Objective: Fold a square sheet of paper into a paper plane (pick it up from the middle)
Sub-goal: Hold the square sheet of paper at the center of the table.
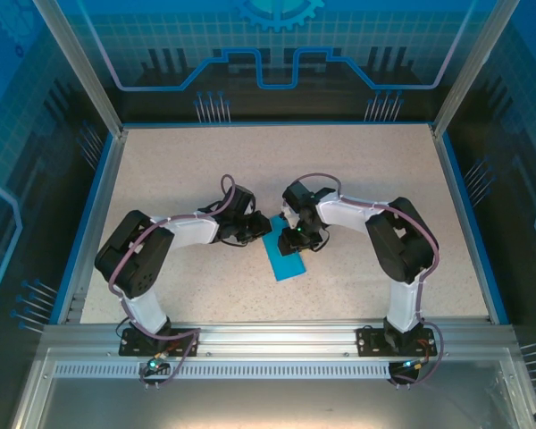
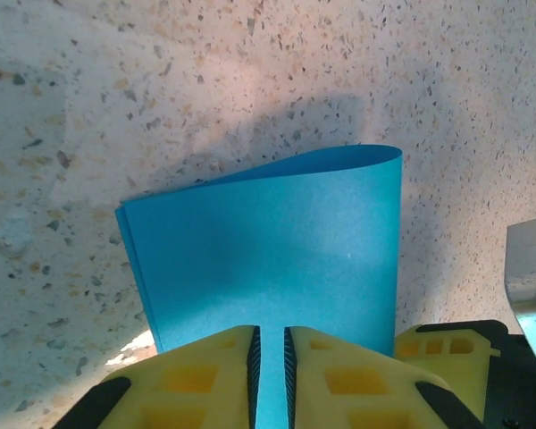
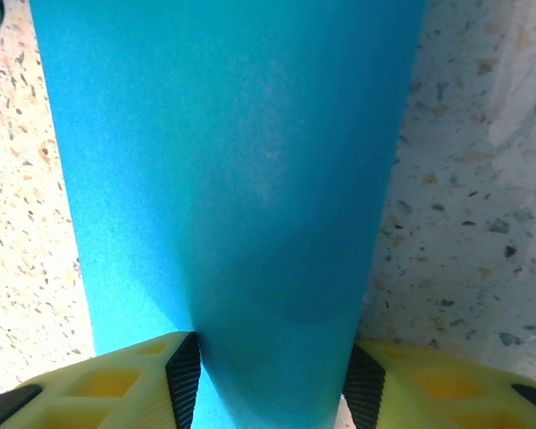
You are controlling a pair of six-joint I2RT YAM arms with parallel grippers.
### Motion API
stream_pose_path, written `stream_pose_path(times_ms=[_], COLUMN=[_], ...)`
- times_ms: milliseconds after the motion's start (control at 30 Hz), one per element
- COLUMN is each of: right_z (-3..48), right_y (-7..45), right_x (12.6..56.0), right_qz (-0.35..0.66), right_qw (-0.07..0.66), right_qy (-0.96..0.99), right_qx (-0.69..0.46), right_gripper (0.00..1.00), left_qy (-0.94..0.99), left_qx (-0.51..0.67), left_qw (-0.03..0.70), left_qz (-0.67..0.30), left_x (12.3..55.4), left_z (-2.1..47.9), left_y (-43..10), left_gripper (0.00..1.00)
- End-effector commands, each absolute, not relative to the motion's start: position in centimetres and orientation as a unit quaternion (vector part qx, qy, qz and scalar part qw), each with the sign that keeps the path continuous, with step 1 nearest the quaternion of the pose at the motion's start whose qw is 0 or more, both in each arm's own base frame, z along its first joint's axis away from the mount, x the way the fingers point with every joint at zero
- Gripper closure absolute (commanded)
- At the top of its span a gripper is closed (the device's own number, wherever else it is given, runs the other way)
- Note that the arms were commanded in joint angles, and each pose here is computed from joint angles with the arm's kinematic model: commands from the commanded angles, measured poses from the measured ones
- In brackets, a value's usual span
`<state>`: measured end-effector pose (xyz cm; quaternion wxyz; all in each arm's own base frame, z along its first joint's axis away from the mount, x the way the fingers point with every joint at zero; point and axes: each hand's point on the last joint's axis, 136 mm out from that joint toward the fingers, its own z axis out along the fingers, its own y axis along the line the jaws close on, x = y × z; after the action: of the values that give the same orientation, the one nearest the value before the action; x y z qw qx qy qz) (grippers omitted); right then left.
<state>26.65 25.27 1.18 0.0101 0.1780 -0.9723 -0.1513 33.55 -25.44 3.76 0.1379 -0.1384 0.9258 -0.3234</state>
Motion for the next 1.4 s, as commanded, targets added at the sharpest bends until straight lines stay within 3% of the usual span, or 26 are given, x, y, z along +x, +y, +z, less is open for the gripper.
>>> stream_pose_path(times_ms=[0, 933, 1100, 1367], right_z=[-3.0, -3.5, -1.4, 7.3], right_y=[23.0, 23.0, 24.3, 26.0], right_x=[25.8, 25.6, 26.4, 29.5], right_qz=[-0.076, -0.060, -0.100, -0.206], right_qw=[0.037, 0.039, 0.014, -0.090], right_qy=[-0.979, -0.980, -0.979, -0.964], right_qx=[0.185, 0.185, 0.178, 0.139], right_gripper=[0.49, 0.50, 0.50, 0.48], left_qy=[0.926, 0.941, 0.947, 0.953], left_qx=[-0.124, -0.135, -0.140, -0.146], left_qw=[0.125, 0.085, 0.072, 0.059], left_qz=[-0.333, -0.299, -0.279, -0.259], left_x=[33.3, 32.1, 31.4, 30.4], left_z=[3.7, 0.7, -0.2, -1.5], left_y=[-26.4, -25.9, -25.2, -24.4], left_gripper=[0.82, 0.87, 0.87, 0.88])
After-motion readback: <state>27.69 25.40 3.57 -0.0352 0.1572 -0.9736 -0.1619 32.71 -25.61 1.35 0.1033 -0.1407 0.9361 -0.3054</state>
